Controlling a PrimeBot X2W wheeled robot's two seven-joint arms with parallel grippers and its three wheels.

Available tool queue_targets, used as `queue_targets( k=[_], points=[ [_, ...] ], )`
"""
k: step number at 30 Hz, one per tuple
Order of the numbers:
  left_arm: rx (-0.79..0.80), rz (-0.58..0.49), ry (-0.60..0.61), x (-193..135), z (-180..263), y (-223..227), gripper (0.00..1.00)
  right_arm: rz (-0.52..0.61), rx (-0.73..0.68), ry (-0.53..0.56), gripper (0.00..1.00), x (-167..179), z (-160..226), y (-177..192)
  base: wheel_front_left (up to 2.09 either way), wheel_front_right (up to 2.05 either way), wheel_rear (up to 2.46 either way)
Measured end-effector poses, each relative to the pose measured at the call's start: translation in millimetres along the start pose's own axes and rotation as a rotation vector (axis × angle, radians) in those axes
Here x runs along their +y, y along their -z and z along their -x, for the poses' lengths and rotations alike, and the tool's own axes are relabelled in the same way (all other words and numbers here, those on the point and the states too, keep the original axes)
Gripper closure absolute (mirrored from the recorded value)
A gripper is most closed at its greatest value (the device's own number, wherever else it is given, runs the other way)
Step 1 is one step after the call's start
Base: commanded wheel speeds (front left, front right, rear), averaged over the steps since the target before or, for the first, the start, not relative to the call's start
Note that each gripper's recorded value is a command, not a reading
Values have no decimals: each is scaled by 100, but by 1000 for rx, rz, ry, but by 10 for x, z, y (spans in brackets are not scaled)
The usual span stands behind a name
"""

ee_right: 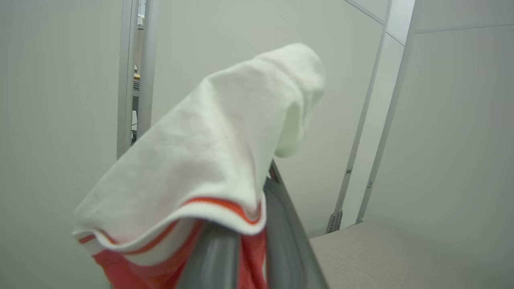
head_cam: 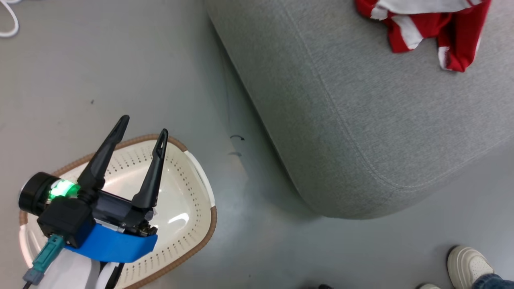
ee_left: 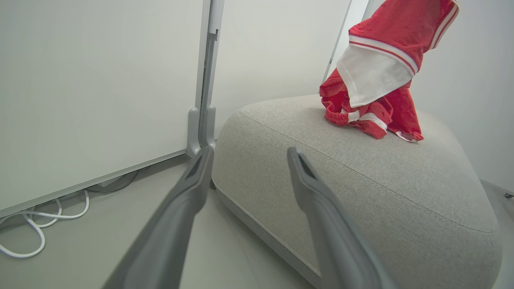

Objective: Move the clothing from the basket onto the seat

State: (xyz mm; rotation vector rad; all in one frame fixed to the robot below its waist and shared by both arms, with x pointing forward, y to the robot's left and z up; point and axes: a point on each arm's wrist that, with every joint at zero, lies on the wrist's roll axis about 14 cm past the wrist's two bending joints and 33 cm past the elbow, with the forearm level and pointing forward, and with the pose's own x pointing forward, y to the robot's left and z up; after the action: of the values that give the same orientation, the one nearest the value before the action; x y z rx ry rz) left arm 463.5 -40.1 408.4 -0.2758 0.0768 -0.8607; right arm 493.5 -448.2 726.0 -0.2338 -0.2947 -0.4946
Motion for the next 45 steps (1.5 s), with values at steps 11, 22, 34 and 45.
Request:
queue_targets(
  k=[11,22,34,45],
  points=[
    [43,18,-11,304,21,357,0,110,348,88,100,-110,253,1711,0,0,0],
    [71,10,-36,439,129,445,0,59,632,126,100,12,767,2762,0,0,0],
    [38,-12,-66,385,168,223,0,43,629,100,0,54,788,2670,0,0,0],
    [-5,-20,-132,231,273,-169,0,0,614,29,0,93,1013,2378,0,0,0]
  ],
)
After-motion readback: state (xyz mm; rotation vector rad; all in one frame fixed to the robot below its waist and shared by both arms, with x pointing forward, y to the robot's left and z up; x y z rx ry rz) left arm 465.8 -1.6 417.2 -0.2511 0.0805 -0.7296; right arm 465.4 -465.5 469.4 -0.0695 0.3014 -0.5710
